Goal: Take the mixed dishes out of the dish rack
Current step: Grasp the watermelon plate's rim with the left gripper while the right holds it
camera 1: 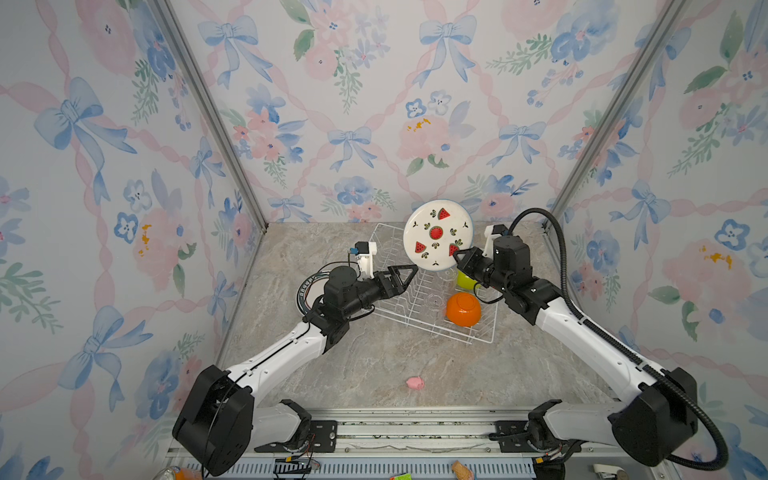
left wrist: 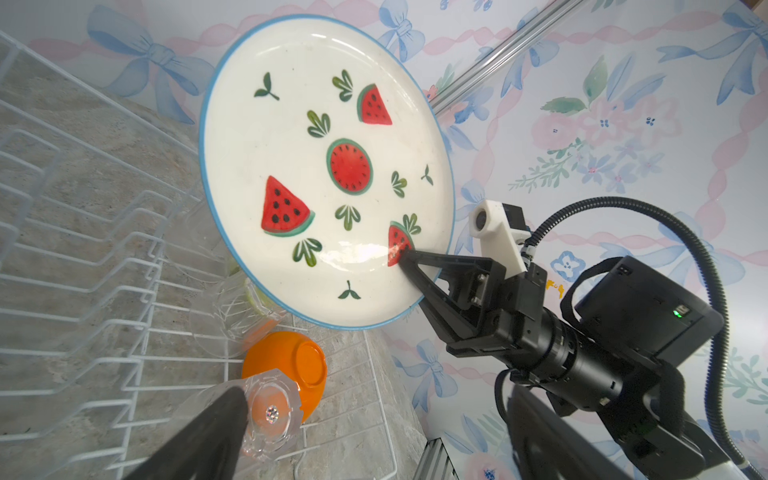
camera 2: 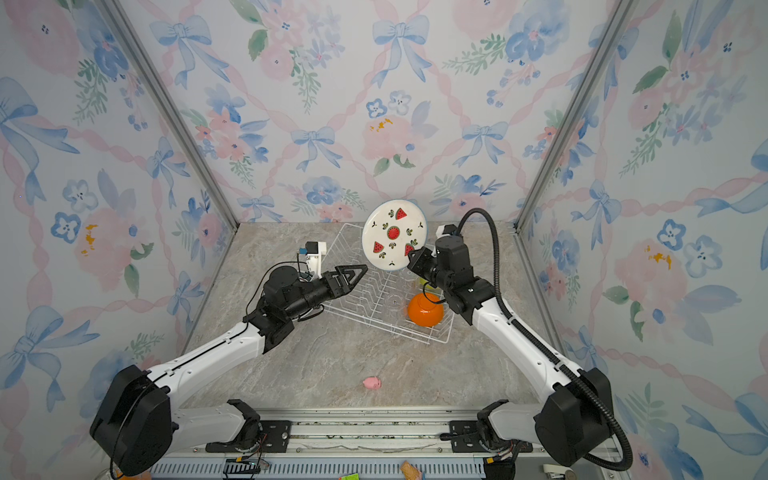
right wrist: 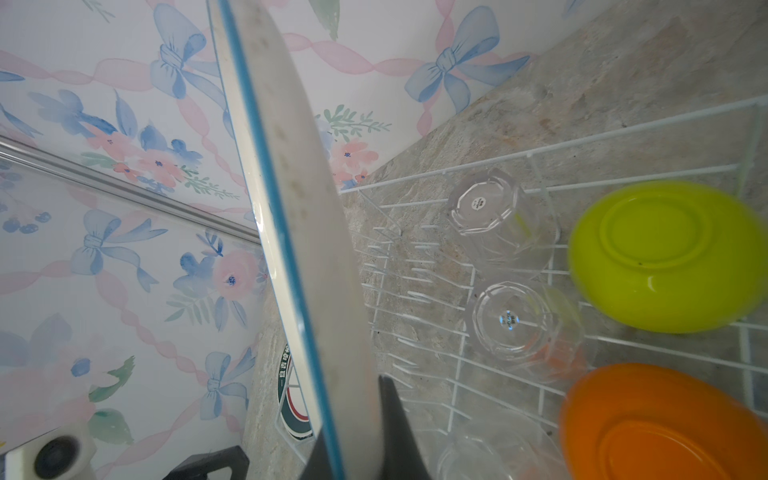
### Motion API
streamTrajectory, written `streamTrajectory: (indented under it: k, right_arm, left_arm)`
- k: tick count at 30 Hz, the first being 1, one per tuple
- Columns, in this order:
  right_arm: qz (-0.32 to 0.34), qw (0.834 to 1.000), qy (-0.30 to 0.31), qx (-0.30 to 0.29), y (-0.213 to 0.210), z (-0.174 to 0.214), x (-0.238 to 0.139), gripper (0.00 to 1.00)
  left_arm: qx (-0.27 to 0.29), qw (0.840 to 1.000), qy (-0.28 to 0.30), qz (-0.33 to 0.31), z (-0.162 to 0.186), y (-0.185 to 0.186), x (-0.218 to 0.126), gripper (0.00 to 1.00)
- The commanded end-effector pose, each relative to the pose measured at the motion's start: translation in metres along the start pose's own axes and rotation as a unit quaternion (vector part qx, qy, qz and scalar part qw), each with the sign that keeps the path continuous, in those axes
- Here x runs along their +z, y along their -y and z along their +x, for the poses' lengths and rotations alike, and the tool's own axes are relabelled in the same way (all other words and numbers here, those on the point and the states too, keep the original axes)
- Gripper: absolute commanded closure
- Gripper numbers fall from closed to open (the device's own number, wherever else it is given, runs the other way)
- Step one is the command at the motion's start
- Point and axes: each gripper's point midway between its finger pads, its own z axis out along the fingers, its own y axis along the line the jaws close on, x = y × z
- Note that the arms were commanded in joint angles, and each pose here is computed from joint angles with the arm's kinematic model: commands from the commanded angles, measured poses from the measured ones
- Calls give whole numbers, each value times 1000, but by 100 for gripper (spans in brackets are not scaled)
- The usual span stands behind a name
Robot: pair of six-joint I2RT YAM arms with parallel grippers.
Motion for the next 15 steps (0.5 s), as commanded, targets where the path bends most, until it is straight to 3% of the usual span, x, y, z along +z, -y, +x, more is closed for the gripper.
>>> streamTrajectory:
  k: [1,15]
  right_arm:
    - [-111,991,67,18,-57,-38,-30,100]
    - [-140,988,12,57,-66,-11,-32,100]
  left_arm:
    - [-6,1000,-2,19,1,5,5,2]
    - [-29,999,8,26,-15,-6,28,3]
